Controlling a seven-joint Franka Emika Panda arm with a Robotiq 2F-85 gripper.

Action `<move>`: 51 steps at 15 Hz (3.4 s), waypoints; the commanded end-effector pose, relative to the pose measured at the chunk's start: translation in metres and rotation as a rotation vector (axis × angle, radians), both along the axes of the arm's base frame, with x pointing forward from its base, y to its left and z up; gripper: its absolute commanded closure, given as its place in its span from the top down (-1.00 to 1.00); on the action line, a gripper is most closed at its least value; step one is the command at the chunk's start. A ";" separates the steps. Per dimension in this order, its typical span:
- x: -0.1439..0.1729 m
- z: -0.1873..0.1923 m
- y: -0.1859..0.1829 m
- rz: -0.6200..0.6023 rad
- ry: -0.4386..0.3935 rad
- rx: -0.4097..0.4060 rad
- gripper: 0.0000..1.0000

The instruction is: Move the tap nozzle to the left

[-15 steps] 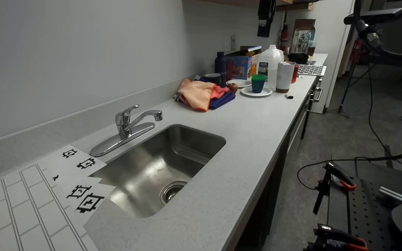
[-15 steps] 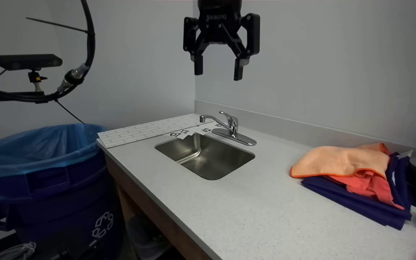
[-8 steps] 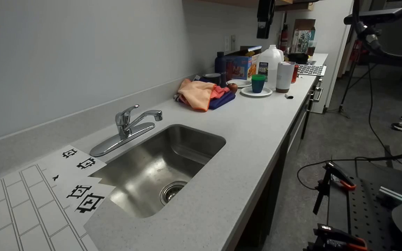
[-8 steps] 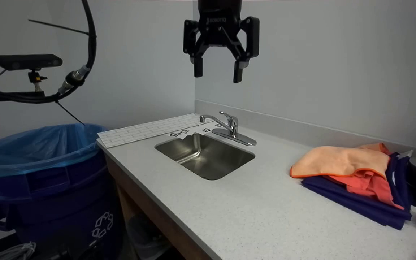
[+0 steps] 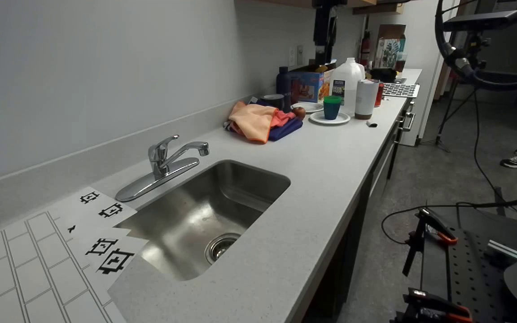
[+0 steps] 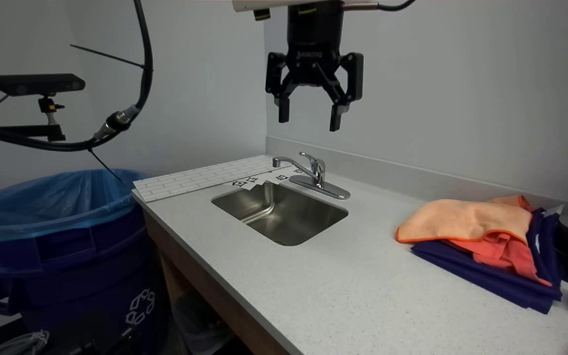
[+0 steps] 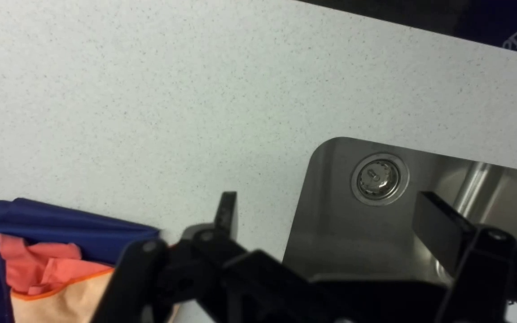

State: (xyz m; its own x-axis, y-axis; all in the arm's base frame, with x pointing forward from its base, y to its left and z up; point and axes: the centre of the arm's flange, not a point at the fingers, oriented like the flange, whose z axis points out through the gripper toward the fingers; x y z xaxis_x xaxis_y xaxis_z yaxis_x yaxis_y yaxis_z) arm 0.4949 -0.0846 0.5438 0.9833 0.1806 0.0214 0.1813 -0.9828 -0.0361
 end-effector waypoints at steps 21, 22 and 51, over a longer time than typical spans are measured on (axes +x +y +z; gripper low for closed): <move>0.140 -0.120 0.153 0.231 -0.054 0.023 1.00; 0.143 -0.126 0.157 0.236 -0.056 0.021 1.00; 0.200 -0.169 0.166 0.255 -0.246 -0.008 1.00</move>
